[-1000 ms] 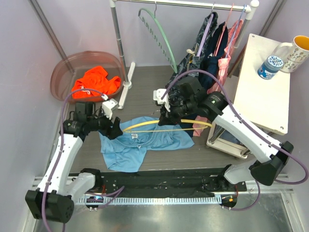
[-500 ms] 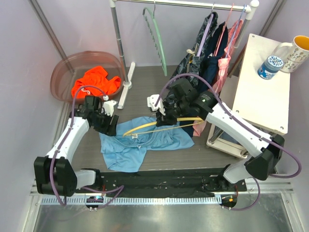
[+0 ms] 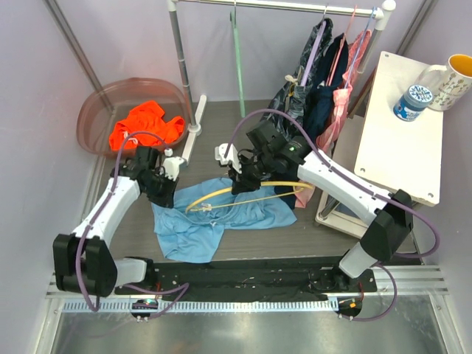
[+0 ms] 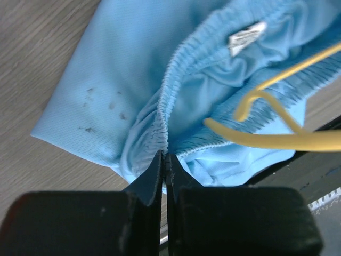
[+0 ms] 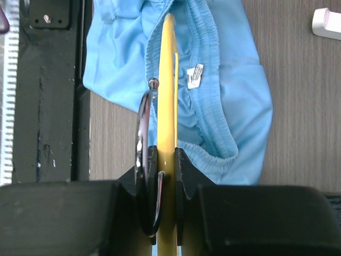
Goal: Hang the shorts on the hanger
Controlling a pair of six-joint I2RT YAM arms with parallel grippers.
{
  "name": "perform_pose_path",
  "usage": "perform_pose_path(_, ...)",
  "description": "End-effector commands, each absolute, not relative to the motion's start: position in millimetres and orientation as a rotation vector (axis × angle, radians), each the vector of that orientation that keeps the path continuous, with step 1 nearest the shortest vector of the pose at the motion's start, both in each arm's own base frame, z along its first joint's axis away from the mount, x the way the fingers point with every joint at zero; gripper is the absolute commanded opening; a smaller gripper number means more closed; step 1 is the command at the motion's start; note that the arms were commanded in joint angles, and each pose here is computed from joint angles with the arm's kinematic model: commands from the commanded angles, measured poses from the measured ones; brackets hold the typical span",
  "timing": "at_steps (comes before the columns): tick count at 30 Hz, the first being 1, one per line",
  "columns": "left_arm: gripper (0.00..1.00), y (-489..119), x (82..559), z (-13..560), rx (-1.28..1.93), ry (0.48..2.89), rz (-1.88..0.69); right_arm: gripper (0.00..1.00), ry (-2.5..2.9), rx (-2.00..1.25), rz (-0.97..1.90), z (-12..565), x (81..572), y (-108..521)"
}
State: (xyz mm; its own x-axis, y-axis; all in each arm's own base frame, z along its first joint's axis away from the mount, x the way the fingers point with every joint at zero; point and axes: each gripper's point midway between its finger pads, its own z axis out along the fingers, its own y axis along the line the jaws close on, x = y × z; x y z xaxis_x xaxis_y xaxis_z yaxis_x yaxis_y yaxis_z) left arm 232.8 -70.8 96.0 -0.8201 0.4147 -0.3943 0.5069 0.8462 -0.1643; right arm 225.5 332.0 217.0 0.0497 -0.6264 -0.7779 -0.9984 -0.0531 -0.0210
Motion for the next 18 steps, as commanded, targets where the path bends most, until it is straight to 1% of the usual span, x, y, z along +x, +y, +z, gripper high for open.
perform_pose_path(1, 0.0, -93.9, 230.6, 139.9, 0.804, 2.486, -0.442, 0.01, 1.573, -1.622, 0.9, 260.0, 236.1, 354.6)
perform_pose_path(9, 0.0, -108.9, 217.2, 164.7, 0.875, 2.382, -0.503, 0.01, 1.565, -1.627, 0.956, 255.8, 235.6, 363.3)
perform_pose_path(15, 0.0, -116.8, 221.3, 186.4, 0.851, 2.33, -0.513, 0.01, 1.506, -1.612, 1.012, 263.0, 231.5, 381.3)
perform_pose_path(18, 0.0, -123.3, 220.8, 194.2, 0.841, 2.315, -0.55, 0.01, 1.488, -1.606, 0.988, 261.0, 231.6, 390.4)
